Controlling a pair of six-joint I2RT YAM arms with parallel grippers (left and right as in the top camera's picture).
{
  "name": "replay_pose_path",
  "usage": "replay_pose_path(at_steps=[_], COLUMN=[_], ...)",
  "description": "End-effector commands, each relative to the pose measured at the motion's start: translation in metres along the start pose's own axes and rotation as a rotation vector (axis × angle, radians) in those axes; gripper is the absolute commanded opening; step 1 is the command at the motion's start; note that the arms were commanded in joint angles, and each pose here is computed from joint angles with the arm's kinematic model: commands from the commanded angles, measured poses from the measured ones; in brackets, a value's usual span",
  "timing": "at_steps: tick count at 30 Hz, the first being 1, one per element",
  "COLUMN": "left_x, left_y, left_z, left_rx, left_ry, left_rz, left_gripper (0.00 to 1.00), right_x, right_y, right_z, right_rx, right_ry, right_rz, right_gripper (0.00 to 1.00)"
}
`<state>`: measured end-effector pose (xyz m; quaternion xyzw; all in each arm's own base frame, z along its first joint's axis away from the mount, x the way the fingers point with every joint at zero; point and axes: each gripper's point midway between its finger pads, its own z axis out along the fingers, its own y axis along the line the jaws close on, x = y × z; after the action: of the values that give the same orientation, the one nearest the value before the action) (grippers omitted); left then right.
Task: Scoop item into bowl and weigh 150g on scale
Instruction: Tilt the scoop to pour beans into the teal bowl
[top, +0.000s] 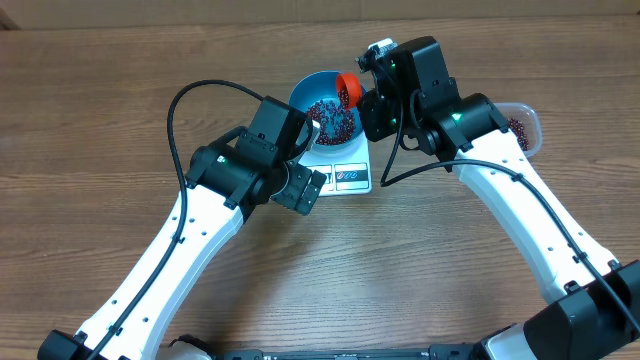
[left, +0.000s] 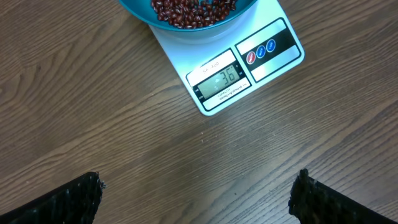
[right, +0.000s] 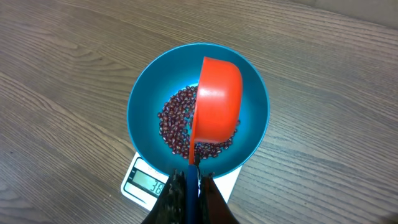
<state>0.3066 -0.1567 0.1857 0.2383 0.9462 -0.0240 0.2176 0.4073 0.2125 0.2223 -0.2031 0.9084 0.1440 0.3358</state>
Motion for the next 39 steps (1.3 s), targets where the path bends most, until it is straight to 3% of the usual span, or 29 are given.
replay_pose_path(at_steps=[1,6,11,17,24,39], left_x=[0.0,0.0,0.0,0.0,0.0,0.0], left_y=[-0.002,-0.002,-0.002,-0.002,-0.002,-0.002], left_z=[-0.003,-0.003,-0.003,-0.003,-0.003,-0.003], left_rx=[0.011,0.011,0.011,0.011,0.011,0.011], left_ry=[-0.01,-0.01,-0.01,-0.01,-0.01,-0.01], left_rz=[0.016,0.016,0.016,0.016,0.015,0.016], left_gripper=[1.0,0.99,1.0,1.0,1.0,1.0], right_x=[-0.017,-0.017,-0.016,-0.027,-0.021,-0.023], right_y=[0.002,0.002,0.015,0.001,0.017,0.01], right_z=[-0.017,-0.017,-0.016,-0.017,-0.015,-0.016], right_rx=[0.01,0.009,-0.023,0.065,0.021,0.063], right_ry=[-0.058,-0.058,-0.054,-0.096,-0.074,-0.079], right_rz=[-0.017,-0.021,-0.171,-0.1,-0.224,-0.204], right_gripper=[0.04,0.04,0.04,0.04,0.04,0.04])
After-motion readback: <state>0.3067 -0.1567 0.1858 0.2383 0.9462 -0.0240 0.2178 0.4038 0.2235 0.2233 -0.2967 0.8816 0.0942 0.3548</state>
